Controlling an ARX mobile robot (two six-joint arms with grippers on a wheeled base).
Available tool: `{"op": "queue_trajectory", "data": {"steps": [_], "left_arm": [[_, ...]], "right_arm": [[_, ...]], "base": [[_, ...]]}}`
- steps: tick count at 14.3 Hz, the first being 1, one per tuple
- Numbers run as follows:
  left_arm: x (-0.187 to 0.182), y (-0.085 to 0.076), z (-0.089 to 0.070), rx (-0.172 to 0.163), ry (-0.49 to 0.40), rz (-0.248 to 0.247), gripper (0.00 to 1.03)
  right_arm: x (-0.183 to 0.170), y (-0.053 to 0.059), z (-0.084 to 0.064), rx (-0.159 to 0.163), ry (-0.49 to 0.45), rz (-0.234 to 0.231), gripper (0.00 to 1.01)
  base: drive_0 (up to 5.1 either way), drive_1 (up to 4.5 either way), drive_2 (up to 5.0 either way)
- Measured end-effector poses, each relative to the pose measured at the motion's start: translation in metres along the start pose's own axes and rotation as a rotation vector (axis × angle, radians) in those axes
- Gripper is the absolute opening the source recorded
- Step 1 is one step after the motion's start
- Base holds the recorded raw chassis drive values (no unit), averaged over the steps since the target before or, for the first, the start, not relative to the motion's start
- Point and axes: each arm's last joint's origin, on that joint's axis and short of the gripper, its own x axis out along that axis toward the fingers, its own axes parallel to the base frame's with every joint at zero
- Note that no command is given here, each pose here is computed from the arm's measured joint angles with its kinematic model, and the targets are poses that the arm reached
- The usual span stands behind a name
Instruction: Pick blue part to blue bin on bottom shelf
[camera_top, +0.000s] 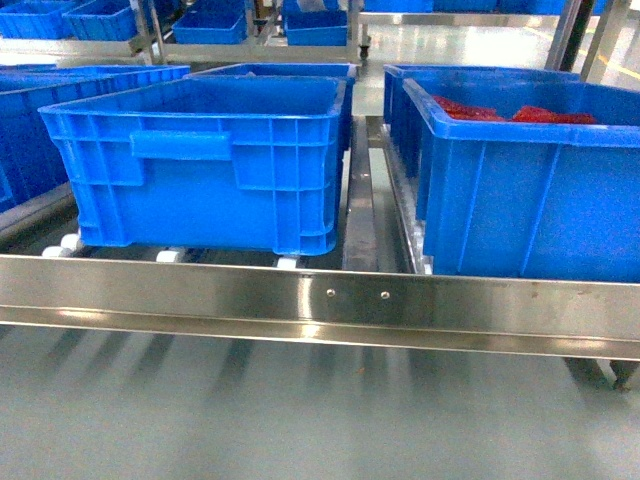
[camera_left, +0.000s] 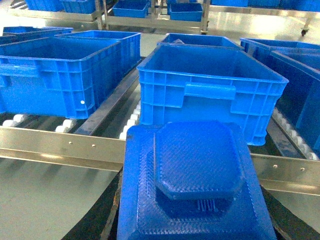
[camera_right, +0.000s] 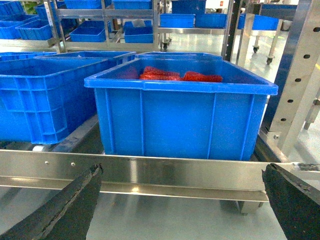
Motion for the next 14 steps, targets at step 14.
{"op": "queue_trajectory", "data": {"steps": [14], "left_arm": [[-0.0001, 0.0, 0.0001, 0.0, -0.001, 0.0, 0.43]], "right_arm": [[0.0, 0.0, 0.0002, 0.0, -0.002, 0.0, 0.98]], "base": [[0.0, 3.39, -3.4]]}}
